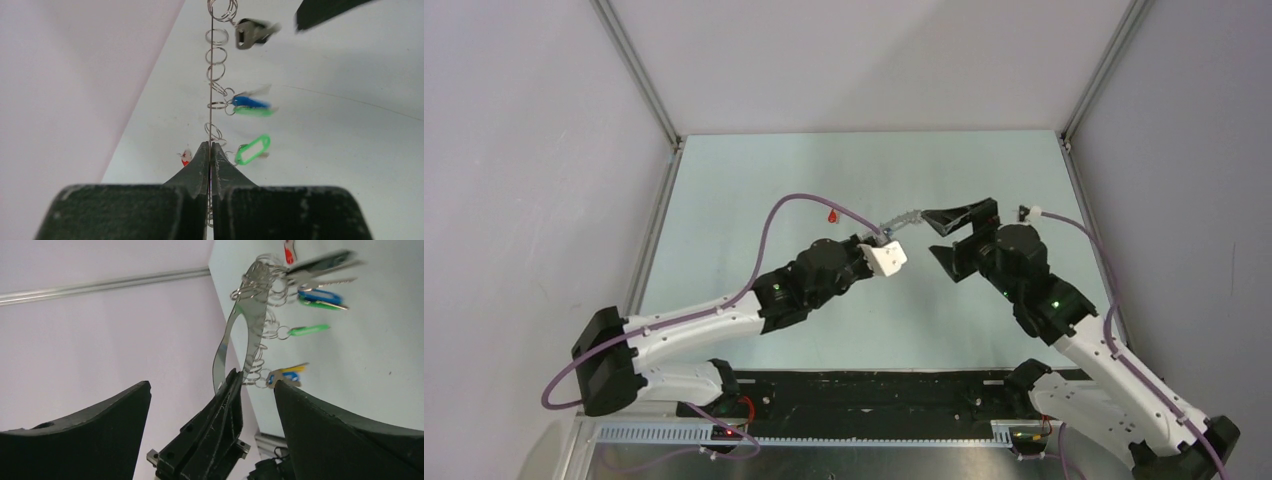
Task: Remove the keys from the keyring
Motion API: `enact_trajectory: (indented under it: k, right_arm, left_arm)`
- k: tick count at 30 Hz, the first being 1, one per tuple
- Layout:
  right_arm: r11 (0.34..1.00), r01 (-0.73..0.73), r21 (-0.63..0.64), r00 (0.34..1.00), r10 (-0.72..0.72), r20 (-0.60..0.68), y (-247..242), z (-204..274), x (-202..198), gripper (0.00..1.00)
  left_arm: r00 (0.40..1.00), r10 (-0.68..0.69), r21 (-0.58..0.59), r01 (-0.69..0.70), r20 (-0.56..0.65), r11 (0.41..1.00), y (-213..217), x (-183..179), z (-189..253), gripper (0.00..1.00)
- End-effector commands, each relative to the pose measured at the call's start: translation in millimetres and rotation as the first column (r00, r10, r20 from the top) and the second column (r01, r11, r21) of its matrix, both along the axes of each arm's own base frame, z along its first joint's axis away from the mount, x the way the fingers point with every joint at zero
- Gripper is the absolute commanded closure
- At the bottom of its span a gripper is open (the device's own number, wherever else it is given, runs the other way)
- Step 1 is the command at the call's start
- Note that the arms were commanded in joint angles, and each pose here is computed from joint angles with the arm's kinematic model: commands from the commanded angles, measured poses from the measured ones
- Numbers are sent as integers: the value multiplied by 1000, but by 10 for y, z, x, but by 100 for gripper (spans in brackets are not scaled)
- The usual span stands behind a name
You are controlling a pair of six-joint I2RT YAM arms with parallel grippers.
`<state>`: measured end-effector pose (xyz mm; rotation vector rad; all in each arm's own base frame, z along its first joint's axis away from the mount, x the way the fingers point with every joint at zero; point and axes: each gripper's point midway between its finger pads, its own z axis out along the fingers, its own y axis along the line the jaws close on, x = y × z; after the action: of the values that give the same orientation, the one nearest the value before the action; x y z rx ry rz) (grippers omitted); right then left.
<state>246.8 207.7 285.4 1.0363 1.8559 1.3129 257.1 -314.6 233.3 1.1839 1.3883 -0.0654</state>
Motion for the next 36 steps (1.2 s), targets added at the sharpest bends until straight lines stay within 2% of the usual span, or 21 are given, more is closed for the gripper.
enact_trajectory:
  k: [1,4,5,6,7,8,9,10,11,12,13,14,15,19,24,27,29,34,36]
  right_arm:
    - [965,-49,-256,960,116,253,-238,235,-35,1]
    - [890,-12,-455,894,213,395,-404,298,-13,2]
    - [838,-4,-545,837,301,456,-406,322,-41,3]
    - [812,18,-584,804,335,491,-436,348,-46,3]
    - [747,37,-664,735,430,525,-410,315,-57,4]
    - [721,56,-690,698,466,544,-410,328,-70,4]
    - [668,86,-739,632,537,559,-381,300,-73,5]
    - [645,96,-758,604,568,559,-363,252,-78,6]
    - [621,131,-773,538,610,581,-321,312,-91,6]
    - [605,138,-784,515,632,579,-297,270,-85,7]
    - [591,179,-786,456,658,599,-267,343,-90,7]
    - [580,186,-793,440,672,595,-248,300,-79,7]
    - [571,225,-790,392,689,609,-223,359,-78,8]
    - [538,308,-785,292,732,616,-167,410,-40,11]
    - [496,387,-777,213,772,599,-141,463,9,18]
    - [477,418,-773,171,795,582,-127,464,33,20]
    - [458,446,-769,99,828,551,-67,455,4,24]
    - [423,546,-723,-169,901,400,124,445,-203,31]
    - [422,568,-706,-235,906,353,180,453,-246,32]
  left_arm:
    - [997,79,-233,-78,-2,969,239,61,469,100]
    - [999,29,-285,-32,-12,958,275,-59,543,100]
    - [1000,-4,-307,1,-8,952,286,-135,588,100]
    - [999,-35,-339,31,-5,940,293,-205,671,100]
    - [999,-49,-344,43,-9,938,304,-239,652,100]
    - [997,-77,-369,72,2,926,325,-309,735,100]
    - [996,-87,-371,82,3,925,343,-339,717,100]
    - [993,-115,-383,118,29,916,369,-409,799,100]
    - [990,-132,-373,137,40,917,386,-442,777,100]
    - [980,-182,-343,199,83,918,402,-534,818,100]
    - [974,-210,-309,227,85,924,410,-582,758,100]
    - [963,-240,-287,266,123,920,430,-641,824,100]
    - [963,-246,-259,266,109,928,457,-651,774,100]
    - [953,-286,-114,297,104,948,560,-704,709,100]
    - [905,-363,21,368,224,930,627,-750,729,100]
    - [853,-420,122,402,311,907,649,-758,723,100]
    - [839,-410,158,379,357,912,675,-672,748,100]
    - [823,-387,208,328,416,921,740,-402,893,100]
    - [805,-405,216,344,433,914,731,-358,987,100]
